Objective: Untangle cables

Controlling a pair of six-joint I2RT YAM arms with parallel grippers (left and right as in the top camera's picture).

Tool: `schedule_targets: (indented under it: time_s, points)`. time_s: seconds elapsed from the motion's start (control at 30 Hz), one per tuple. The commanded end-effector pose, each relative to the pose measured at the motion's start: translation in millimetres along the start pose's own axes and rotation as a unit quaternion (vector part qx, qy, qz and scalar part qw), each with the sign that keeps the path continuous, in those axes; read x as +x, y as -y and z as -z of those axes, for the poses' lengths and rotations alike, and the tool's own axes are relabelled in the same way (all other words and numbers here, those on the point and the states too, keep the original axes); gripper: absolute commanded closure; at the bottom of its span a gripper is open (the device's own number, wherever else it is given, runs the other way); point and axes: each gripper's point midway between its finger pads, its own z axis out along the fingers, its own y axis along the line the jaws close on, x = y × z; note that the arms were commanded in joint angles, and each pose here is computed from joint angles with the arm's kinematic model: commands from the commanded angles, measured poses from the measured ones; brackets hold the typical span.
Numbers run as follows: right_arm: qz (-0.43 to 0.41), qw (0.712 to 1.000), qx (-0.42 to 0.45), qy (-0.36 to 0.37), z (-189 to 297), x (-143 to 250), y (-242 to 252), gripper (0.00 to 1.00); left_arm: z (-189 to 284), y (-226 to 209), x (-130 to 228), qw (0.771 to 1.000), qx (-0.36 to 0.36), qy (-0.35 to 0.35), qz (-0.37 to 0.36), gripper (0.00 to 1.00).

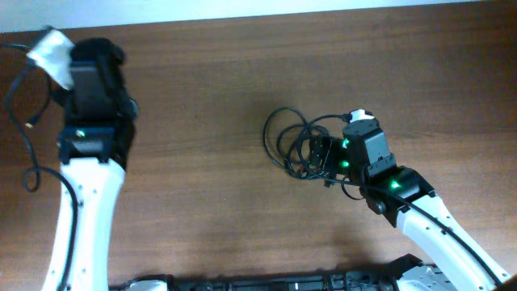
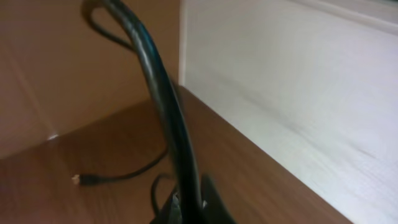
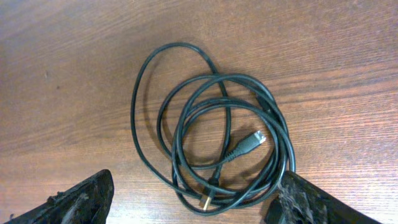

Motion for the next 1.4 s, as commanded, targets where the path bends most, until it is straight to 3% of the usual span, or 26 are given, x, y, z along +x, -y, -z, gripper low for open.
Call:
schedule_targets:
  time_s: [0.0,0.1,0.13,0.2,0.3,0.33,0.37,0.4,0.5,0.6,0.67,0.73,0.77,0.83,0.87,0.97,1.07,1.17,1.23,1.3,1.37]
  points:
    - [0.003,1.0,-0.008,-0.003,1.1,0.7,-2.8,0.15,-73.8,-19.6,-9.5,0.998,-0.019,0.028,0.046,1.0]
    - [0.003,1.0,-0.009,-0.003,1.1,0.6,-3.0,0.15,-149.9,-33.8,1.9,0.997,-0.005,0.053,0.053,1.0]
    - [0.003,1.0,-0.009,-0.002,1.1,0.5,-3.0,0.15,-181.5,-33.1,28.6,0.998,0.019,0.032,0.05,1.0]
    - [0.002,1.0,-0.013,0.004,1.1,-2.6,-5.2,0.1,-243.6,-11.2,119.2,0.994,0.102,-0.026,0.041,1.0]
    - [0.0,1.0,-0.013,0.004,1.1,-2.6,-5.2,0.09,-270.0,-11.8,208.1,0.989,0.11,-0.096,0.023,1.0]
    - [0.0,1.0,-0.013,0.004,1.1,-2.6,-5.2,0.08,-270.1,-14.8,219.5,0.988,0.105,-0.113,0.018,0.82]
    - [0.0,1.0,-0.014,0.005,1.2,-3.3,-5.7,0.08,-269.8,-14.5,220.0,0.988,0.106,-0.115,0.018,0.23]
    - [0.001,1.0,-0.016,0.008,1.2,-4.6,-6.7,0.08,-269.1,-14.8,220.6,0.987,0.105,-0.118,0.017,0.01]
    - [0.001,1.0,-0.025,0.004,1.3,-3.5,-9.9,0.07,-247.0,-20.5,204.7,0.98,0.081,-0.164,0.082,0.01]
    - [0.001,1.0,-0.029,0.001,1.4,-2.3,-11.4,0.07,-178.8,-16.0,97.2,0.975,0.103,-0.138,0.139,0.01]
    - [0.001,0.999,-0.04,-0.007,1.7,0.3,-14.9,0.07,-108.5,35.1,36.4,0.945,0.271,-0.127,0.134,0.01]
    - [0.001,0.999,-0.046,-0.011,1.9,1.7,-16.9,0.03,-37.5,82.7,16.4,0.887,0.434,-0.132,0.081,0.01]
    - [0.001,0.999,-0.047,-0.01,2.7,1.1,-17.3,0.01,-2.4,108.3,34.3,0.852,0.488,-0.178,0.069,0.01]
    - [0.001,0.999,-0.053,0.003,9.6,-3.7,-19.4,0.01,26.9,128.8,70.5,0.828,0.501,-0.247,0.054,0.01]
    - [0.0,0.998,-0.045,0.034,22.2,-14.1,-16.0,0.01,60.1,145.9,103.2,0.803,0.511,-0.305,0.031,0.01]
    - [-0.067,0.994,0.007,0.091,57.9,-31.7,21.7,0.01,138.2,177.9,156.2,0.748,0.558,-0.354,-0.066,0.01]
    - [-0.108,0.985,0.034,0.13,93.8,-36.6,54.5,0.01,191.0,186.2,207.8,0.746,0.524,-0.381,-0.154,0.01]
    - [-0.113,0.986,0.047,0.115,99.9,-23.8,62.9,0.01,234.0,194.3,264.0,0.741,0.497,-0.378,-0.25,0.01]
    - [-0.114,0.987,0.057,0.101,98.8,-16.1,66.9,0.01,257.4,197.7,313.8,0.717,0.488,-0.392,-0.305,0.12]
    - [-0.114,0.987,0.061,0.095,98.4,-12.9,68.6,0.01,271.2,195.5,359.4,0.691,0.48,-0.416,-0.345,0.13]
    - [-0.114,0.987,0.061,0.094,98.4,-12.8,68.7,0.01,276.8,190.0,392.2,0.674,0.469,-0.433,-0.372,0.23]
